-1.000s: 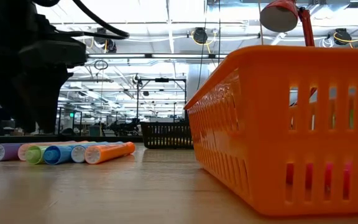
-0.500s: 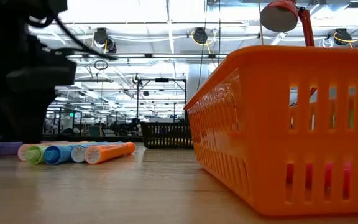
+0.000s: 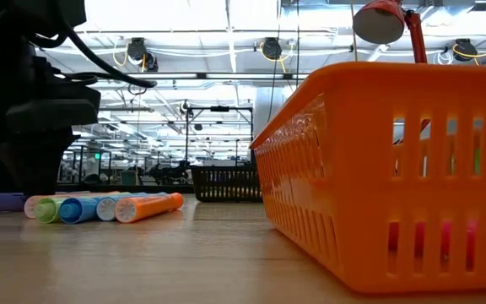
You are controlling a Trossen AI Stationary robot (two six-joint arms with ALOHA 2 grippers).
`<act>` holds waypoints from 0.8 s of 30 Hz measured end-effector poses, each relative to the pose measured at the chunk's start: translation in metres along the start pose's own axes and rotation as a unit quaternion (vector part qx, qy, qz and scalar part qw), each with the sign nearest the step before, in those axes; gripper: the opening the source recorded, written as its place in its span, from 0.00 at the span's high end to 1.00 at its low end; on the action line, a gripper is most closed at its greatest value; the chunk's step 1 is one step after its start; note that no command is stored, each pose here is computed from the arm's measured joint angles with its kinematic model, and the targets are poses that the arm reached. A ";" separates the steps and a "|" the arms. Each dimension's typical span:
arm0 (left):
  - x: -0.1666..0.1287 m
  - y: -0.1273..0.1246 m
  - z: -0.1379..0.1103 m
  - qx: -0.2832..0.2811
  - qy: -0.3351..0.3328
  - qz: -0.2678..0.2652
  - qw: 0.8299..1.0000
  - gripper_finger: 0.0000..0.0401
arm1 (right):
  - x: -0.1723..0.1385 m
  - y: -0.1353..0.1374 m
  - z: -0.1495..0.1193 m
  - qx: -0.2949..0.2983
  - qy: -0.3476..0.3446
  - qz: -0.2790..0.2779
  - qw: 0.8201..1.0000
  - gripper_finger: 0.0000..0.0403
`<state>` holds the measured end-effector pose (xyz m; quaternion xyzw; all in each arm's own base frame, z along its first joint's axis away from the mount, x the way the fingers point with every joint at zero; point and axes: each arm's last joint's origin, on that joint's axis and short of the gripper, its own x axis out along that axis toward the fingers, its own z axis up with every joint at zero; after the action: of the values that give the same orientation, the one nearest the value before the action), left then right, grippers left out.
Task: Pick & Place Markers
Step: Put the violet highlighter pen into the orange bin
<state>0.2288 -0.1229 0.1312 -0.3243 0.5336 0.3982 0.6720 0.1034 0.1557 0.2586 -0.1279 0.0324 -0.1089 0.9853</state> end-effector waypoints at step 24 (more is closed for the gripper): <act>-0.026 0.001 -0.001 0.048 -0.056 -0.046 0.996 0.84 | -0.010 -0.039 -0.056 0.140 -0.040 0.022 0.989 0.31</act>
<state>0.2246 -0.1279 0.1566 -0.2930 0.4985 0.3578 0.7332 0.0805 0.1073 0.2148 0.0083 -0.0198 -0.0854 0.9961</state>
